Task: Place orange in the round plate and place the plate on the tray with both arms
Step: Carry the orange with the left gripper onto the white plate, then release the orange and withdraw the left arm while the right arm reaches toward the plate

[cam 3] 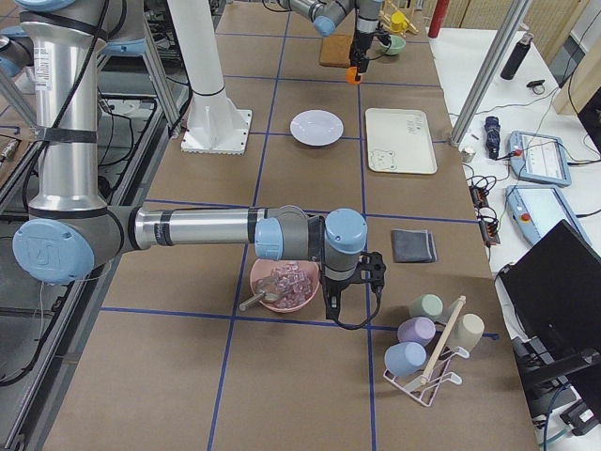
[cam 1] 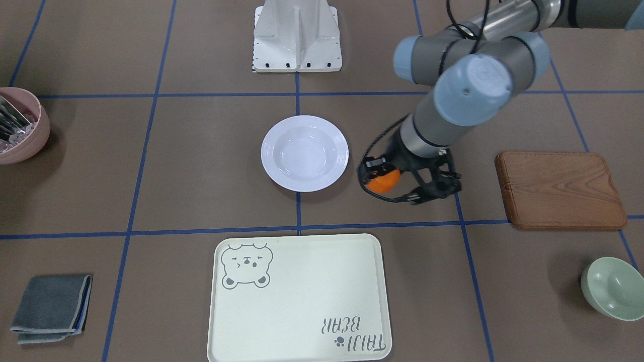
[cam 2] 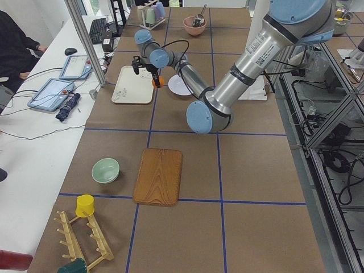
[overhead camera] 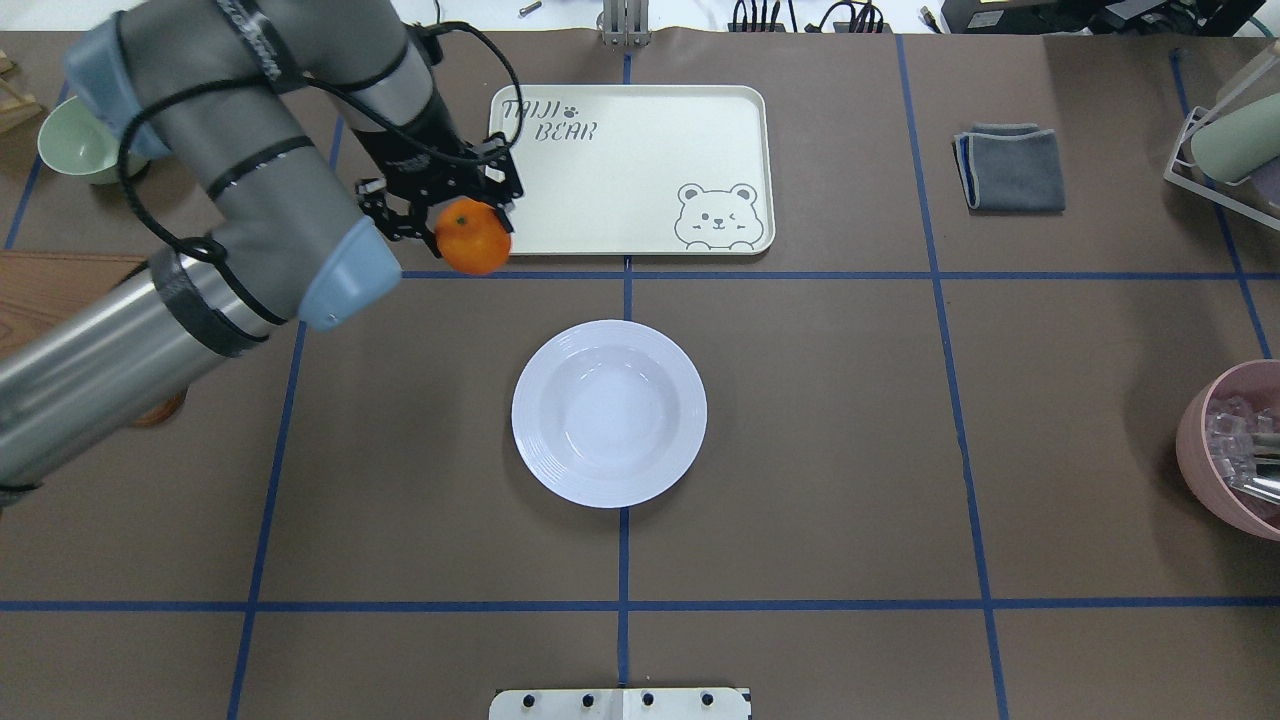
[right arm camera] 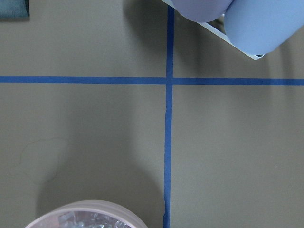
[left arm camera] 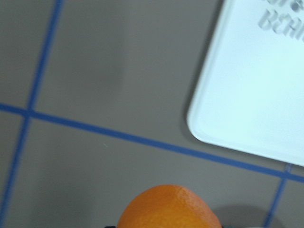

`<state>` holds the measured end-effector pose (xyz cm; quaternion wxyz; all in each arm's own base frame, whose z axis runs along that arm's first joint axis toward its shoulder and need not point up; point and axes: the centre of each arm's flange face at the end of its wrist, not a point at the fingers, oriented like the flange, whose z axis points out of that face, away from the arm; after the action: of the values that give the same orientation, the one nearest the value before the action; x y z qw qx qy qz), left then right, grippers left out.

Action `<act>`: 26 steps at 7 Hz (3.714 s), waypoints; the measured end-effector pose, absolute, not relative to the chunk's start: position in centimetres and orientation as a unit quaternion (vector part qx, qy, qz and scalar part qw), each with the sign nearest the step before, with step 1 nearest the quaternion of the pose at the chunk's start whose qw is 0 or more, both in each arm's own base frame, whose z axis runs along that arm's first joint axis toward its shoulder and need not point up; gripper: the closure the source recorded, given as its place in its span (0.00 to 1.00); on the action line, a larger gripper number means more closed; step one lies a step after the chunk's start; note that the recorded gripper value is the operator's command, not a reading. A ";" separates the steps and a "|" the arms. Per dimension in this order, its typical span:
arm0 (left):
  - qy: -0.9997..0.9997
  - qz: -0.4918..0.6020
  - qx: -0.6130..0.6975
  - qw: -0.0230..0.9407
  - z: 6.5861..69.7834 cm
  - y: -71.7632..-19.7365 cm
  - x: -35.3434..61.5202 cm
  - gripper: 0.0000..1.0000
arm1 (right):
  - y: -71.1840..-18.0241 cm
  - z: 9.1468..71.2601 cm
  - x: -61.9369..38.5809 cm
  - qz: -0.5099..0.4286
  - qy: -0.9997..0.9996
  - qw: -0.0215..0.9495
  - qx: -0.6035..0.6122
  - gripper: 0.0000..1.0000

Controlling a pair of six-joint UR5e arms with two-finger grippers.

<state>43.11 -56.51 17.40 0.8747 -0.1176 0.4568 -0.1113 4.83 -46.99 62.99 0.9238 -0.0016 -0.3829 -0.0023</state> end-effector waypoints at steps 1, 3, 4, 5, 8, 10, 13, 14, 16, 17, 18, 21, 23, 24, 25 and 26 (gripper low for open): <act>0.457 -0.107 -0.124 0.875 15.5 -54.2 46.3 1.00 | -47.0 63.0 4.8 -0.002 -0.383 0.924 -0.002 0.00; 0.447 -0.090 -0.115 0.883 16.3 -50.8 52.8 1.00 | -47.0 63.0 4.8 -0.002 -0.384 0.924 -0.002 0.00; 0.444 -0.085 -0.115 0.884 17.4 -49.5 55.5 1.00 | -47.0 62.9 4.8 -0.002 -0.384 0.923 -0.001 0.00; 0.441 -0.083 -0.111 0.887 18.1 -48.2 57.5 1.00 | -47.1 62.8 4.7 -0.003 -0.384 0.923 -0.001 0.00; 0.432 -0.078 -0.106 0.893 19.1 -46.4 59.9 1.00 | -47.1 62.7 4.8 -0.003 -0.385 0.923 -0.001 0.00; 0.429 -0.075 -0.107 0.894 19.4 -46.1 60.3 0.56 | -47.1 62.7 4.7 -0.003 -0.385 0.923 0.000 0.00; 0.435 -0.072 -0.100 0.892 19.4 -45.9 60.6 0.02 | -47.3 62.5 4.7 -0.004 -0.385 0.923 0.002 0.00; 0.441 -0.072 -0.093 0.890 19.1 -45.9 60.4 0.02 | -47.8 62.0 4.7 -0.005 -0.388 0.922 0.005 0.00; 0.459 -0.077 -0.075 0.882 17.9 -46.2 57.6 0.02 | -49.2 60.2 4.4 -0.003 -0.403 0.915 0.014 0.00; 0.470 -0.092 -0.057 0.876 17.6 -47.9 53.6 0.02 | -50.2 58.6 3.7 0.007 -0.417 0.909 0.016 0.00; 0.478 -0.108 -0.034 0.871 17.9 -50.0 48.7 0.02 | -52.0 55.6 2.0 0.018 -0.440 0.898 0.015 0.00; 0.454 -0.126 0.030 0.881 24.3 -55.7 36.9 0.02 | -57.4 40.0 -12.9 0.007 -0.474 0.881 0.001 0.00; 0.420 -0.172 0.040 0.890 30.7 -58.8 29.3 0.02 | -56.3 33.0 -24.8 0.049 -0.485 0.873 0.017 0.00; 0.405 -0.171 0.057 0.896 33.3 -60.1 25.0 0.02 | -54.3 31.4 -30.0 0.092 -0.512 0.854 0.031 0.00; 0.391 -0.155 0.075 0.904 35.5 -60.8 21.4 0.02 | -51.9 30.5 -34.0 0.128 -0.543 0.829 0.037 0.00; 0.380 -0.139 0.091 0.910 36.9 -61.2 19.0 0.02 | -49.2 30.5 -37.1 0.152 -0.577 0.802 0.040 0.00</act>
<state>18.97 -61.17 36.92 0.9099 0.0907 0.3803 -0.1388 -37.10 -49.21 30.50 0.8016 0.0396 -0.5770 0.1516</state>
